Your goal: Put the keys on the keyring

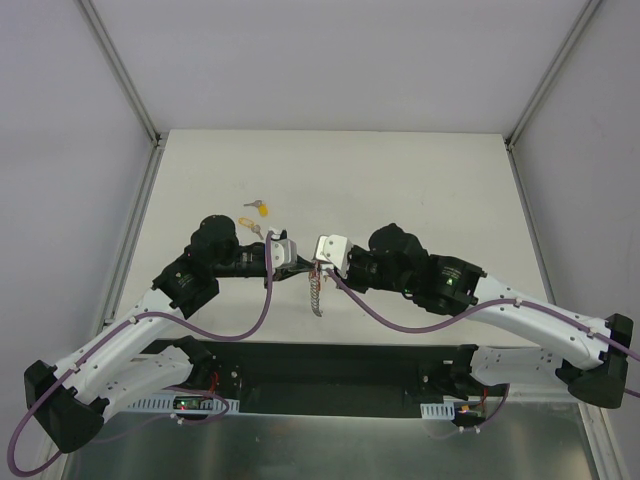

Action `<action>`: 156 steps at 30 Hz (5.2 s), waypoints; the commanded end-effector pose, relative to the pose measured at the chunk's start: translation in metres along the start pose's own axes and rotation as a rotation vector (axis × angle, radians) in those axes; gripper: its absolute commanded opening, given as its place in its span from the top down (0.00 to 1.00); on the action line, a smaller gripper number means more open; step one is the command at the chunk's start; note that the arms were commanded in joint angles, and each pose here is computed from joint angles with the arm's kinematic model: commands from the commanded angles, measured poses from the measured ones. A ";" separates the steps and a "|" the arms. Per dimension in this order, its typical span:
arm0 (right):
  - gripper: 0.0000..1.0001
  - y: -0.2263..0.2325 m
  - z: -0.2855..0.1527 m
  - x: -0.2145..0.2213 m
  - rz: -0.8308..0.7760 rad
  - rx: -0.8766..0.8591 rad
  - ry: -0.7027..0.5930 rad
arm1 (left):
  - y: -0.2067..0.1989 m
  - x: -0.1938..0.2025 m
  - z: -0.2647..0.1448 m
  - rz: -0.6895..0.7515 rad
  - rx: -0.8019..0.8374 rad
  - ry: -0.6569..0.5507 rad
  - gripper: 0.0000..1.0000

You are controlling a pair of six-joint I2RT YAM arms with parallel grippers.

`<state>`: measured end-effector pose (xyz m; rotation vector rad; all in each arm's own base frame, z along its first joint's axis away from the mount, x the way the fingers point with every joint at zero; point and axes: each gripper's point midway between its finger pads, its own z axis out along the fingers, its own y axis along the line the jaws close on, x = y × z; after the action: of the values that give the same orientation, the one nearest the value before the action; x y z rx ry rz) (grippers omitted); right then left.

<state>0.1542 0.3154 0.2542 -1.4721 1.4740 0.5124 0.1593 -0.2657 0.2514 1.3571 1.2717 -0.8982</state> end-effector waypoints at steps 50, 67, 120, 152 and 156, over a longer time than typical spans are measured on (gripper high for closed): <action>0.99 -0.011 -0.003 -0.015 0.029 0.043 -0.027 | 0.002 -0.024 -0.001 0.084 0.000 -0.068 1.00; 0.99 -0.007 -0.007 -0.021 0.031 0.019 -0.057 | 0.005 -0.020 0.001 0.077 -0.007 -0.056 1.00; 0.99 -0.010 -0.004 -0.021 0.044 0.025 -0.055 | -0.001 -0.021 0.002 0.070 0.030 -0.066 1.00; 0.99 -0.008 -0.005 -0.025 0.045 0.007 -0.080 | -0.004 -0.021 0.005 0.060 0.048 -0.066 1.00; 0.99 -0.007 -0.004 -0.027 0.047 0.001 -0.087 | -0.005 -0.021 0.007 0.051 0.060 -0.065 1.00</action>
<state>0.1566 0.3151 0.2473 -1.4627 1.5185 0.5243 0.1581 -0.2678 0.2479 1.3703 1.2755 -0.9176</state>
